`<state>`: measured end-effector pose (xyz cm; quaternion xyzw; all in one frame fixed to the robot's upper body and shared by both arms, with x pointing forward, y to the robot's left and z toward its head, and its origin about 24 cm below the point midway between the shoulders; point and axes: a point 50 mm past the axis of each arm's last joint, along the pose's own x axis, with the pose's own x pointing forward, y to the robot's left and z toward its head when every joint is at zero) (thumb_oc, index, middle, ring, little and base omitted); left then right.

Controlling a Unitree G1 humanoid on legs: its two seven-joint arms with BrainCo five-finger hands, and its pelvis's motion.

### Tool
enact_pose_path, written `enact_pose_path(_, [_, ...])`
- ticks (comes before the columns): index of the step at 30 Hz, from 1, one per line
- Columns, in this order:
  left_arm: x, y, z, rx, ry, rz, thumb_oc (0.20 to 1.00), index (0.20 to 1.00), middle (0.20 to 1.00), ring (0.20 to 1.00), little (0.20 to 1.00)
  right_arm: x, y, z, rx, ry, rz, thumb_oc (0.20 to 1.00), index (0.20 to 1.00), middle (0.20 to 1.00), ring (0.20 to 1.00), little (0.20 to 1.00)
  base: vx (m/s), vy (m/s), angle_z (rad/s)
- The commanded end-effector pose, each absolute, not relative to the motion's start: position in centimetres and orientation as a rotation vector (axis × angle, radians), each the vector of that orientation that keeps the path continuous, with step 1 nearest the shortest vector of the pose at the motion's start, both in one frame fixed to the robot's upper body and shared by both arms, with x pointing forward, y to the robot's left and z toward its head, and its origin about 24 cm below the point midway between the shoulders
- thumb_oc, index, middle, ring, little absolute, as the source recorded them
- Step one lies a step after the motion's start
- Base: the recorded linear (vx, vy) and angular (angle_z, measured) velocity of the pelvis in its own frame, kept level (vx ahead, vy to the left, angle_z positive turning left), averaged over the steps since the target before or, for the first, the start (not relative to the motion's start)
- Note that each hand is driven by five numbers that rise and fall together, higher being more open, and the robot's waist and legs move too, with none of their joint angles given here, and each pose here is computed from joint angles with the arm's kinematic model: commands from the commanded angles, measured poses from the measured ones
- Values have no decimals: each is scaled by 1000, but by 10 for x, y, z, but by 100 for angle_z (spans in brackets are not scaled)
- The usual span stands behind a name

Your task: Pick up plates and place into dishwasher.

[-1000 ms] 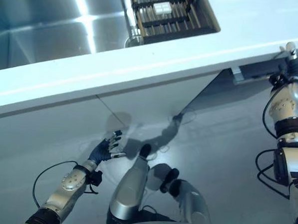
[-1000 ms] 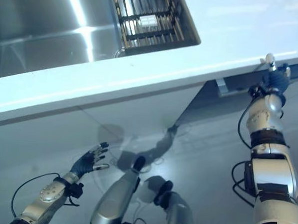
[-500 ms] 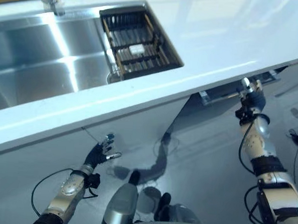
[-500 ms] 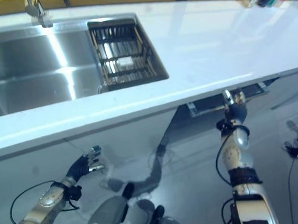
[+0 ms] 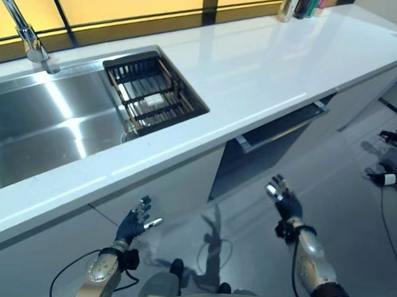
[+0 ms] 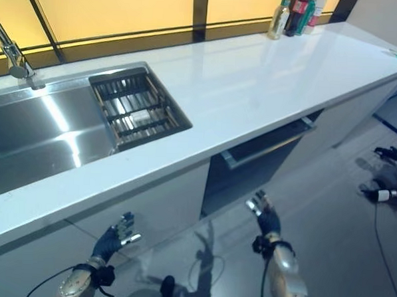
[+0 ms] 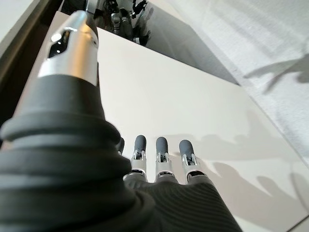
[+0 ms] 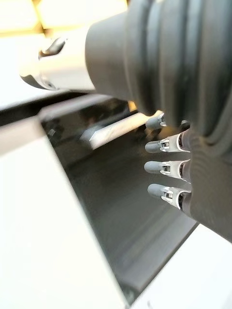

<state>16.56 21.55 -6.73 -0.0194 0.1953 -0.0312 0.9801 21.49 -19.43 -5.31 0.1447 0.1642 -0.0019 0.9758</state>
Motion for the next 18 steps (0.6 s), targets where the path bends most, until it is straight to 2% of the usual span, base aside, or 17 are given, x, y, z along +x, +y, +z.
enact_pose_path(1, [167,217,-66,-33,363,-38,1000,1000,1000,1000,1000,219,-187,-51,168,316,89,1000,1000,1000,1000,1000,-16,3,3])
enact_pose_path(11, [156,210,-87,-40,443,-39,1000,1000,1000,1000,1000,169,-191,-116,102,702,60,1000,1000,1000,1000,1000,-4,11,10])
enact_pose_path(18, [160,203,-88,-56,437,-60,1000,1000,1000,1000,1000,172,-186,-117,123,693,58,1000,1000,1000,1000,1000,4,7,7])
